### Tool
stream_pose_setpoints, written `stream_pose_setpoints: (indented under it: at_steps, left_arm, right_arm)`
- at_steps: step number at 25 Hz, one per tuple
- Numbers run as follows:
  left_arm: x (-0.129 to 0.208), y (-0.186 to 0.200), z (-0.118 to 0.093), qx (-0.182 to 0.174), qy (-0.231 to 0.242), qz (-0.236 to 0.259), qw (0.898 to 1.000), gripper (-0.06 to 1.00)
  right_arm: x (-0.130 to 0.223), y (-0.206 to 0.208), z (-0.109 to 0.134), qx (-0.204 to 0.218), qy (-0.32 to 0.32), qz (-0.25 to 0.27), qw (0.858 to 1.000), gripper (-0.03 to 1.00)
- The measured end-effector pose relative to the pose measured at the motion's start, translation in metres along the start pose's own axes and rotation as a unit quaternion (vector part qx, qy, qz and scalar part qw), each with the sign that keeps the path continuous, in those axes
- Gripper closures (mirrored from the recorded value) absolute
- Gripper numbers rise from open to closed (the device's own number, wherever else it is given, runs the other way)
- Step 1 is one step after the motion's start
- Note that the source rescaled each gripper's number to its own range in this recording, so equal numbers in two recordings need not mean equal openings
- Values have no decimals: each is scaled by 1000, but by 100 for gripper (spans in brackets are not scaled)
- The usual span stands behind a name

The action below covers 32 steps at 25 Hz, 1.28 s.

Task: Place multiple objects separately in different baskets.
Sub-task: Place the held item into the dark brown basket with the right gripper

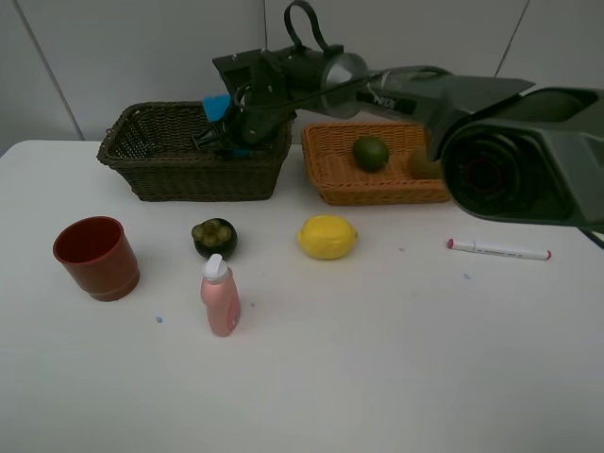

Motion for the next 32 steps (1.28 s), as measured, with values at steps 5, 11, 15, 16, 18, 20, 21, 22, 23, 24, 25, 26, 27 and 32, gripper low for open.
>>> stream_pose_setpoints:
  at_steps: [5,11,15,16,18,20,21,22,23,24,25,26,27,32]
  left_arm:
    - [0,0,0,0,0,0,1000,-3]
    - [0,0,0,0,0,0,1000,-3]
    - [0,0,0,0,0,0,1000,-3]
    - [0,0,0,0,0,0,1000,-3]
    - [0,0,0,0,0,0,1000,-3]
    - [0,0,0,0,0,0,1000,-3]
    - [0,0,0,0,0,0,1000,-3]
    - [0,0,0,0,0,0,1000,-3]
    - [0,0,0,0,0,0,1000,-3]
    - [0,0,0,0,0,0,1000,-3]
    - [0,0,0,0,0,0,1000,-3]
    - [0,0,0,0,0,0,1000,-3]
    - [0,0,0,0,0,0,1000,-3]
    - [0,0,0,0,0,0,1000,-3]
  right_arm:
    - [0,0,-4,2,-2,0,1000,49]
    - [3,0,-4,3,-2,8,1000,49]
    - [6,0,-5,5,-3,18,1000,49]
    - [6,0,-5,5,-3,20,1000,49]
    - [7,1,-5,5,-4,24,1000,44]
    - [7,2,-8,9,-4,26,1000,23]
    - [7,2,-10,10,-4,27,1000,13]
    - [6,3,-12,11,-6,28,1000,7]
    - [6,3,-12,11,-6,28,1000,4]
    - [5,4,-12,12,-5,27,1000,1]
    - [6,4,-12,12,-5,28,1000,0]
    - [6,4,-12,12,-5,29,999,0]
    - [6,4,-12,12,-5,29,999,-1]
    - [6,5,-12,12,-5,30,999,-1]
Point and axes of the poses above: a point on each arm's last joint axis where the gripper is mounted, y pointing back along that axis away from the gripper, z along the wrist's bending axis when the last joint is at zero, x = y × z, the point moved 7 cm from there along -y, pointing out along that axis toward the gripper, and after that the axes turned 3 degrees about -y, right-handed, at the moved point
